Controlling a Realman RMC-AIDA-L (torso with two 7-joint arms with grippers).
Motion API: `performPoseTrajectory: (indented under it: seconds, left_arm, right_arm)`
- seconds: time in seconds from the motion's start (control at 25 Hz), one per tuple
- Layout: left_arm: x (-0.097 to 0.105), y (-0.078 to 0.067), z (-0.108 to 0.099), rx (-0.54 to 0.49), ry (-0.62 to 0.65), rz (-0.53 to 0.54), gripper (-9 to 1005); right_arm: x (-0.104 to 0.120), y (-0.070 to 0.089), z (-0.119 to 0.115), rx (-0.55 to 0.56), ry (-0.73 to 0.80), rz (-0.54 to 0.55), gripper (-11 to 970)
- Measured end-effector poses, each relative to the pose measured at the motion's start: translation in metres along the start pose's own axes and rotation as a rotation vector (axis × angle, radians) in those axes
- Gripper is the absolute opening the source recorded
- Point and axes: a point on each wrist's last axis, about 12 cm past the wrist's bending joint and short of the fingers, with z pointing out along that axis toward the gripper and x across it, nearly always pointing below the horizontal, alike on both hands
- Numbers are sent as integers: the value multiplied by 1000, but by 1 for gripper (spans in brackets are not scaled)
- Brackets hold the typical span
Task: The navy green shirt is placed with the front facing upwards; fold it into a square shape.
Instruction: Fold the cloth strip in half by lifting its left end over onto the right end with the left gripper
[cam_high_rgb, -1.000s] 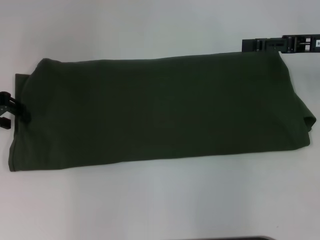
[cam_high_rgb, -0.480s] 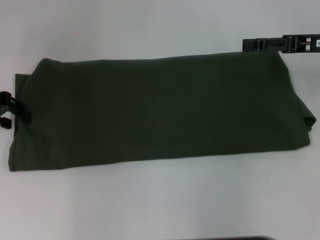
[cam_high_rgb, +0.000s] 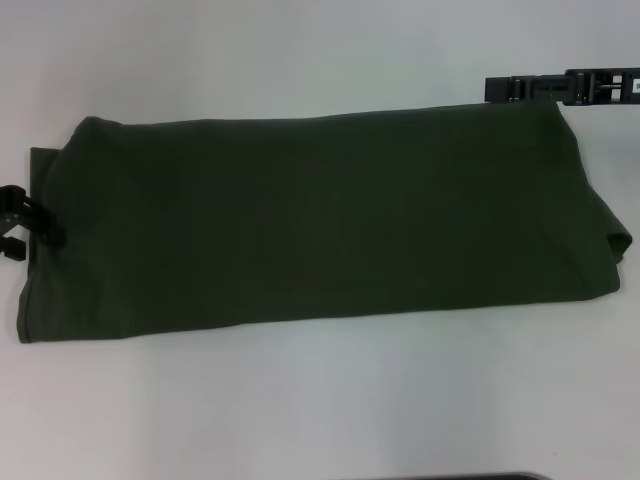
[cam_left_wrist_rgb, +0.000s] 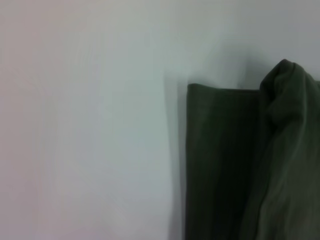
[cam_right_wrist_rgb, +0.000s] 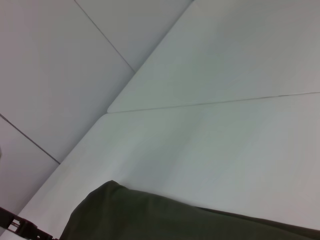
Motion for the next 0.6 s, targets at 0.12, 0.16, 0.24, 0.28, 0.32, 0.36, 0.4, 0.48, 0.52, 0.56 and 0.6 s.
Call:
performPoseTrajectory:
  seconds: [0.12, 0.16, 0.24, 0.28, 0.32, 0.36, 0.4, 0.48, 0.52, 0.56, 0.6]
  left_arm:
    - [0, 0, 0, 0, 0, 0, 534]
    - [0, 0, 0, 0, 1, 0, 534]
    - [0, 0, 0, 1, 2, 0, 534]
    - [0, 0, 1, 1, 3, 1, 534]
    - [0, 0, 1, 1, 3, 1, 534]
    - [0, -1, 1, 1, 4, 1, 534]
    - [1, -1, 1, 1, 4, 1, 534]
    - [1, -1, 1, 2, 4, 1, 534]
    - [1, -1, 1, 2, 4, 2, 534]
    - [1, -1, 1, 2, 5, 2, 534]
    - [1, -1, 1, 2, 5, 2, 534]
  right_arm:
    - [0, 0, 0, 0, 0, 0, 804]
    - [0, 0, 0, 0, 0, 0, 804]
    - [0, 0, 0, 0, 1, -1, 804]
    - [0, 0, 0, -1, 1, -1, 804]
    - [0, 0, 0, -1, 2, -1, 804]
    - [0, 0, 0, -1, 2, -2, 804]
    - [0, 0, 1, -1, 2, -2, 804]
    - [-1, 0, 1, -2, 3, -3, 804]
    - [-1, 0, 1, -2, 3, -3, 804]
    - [-1, 0, 1, -2, 3, -3, 804]
    - [-1, 0, 1, -2, 3, -3, 804]
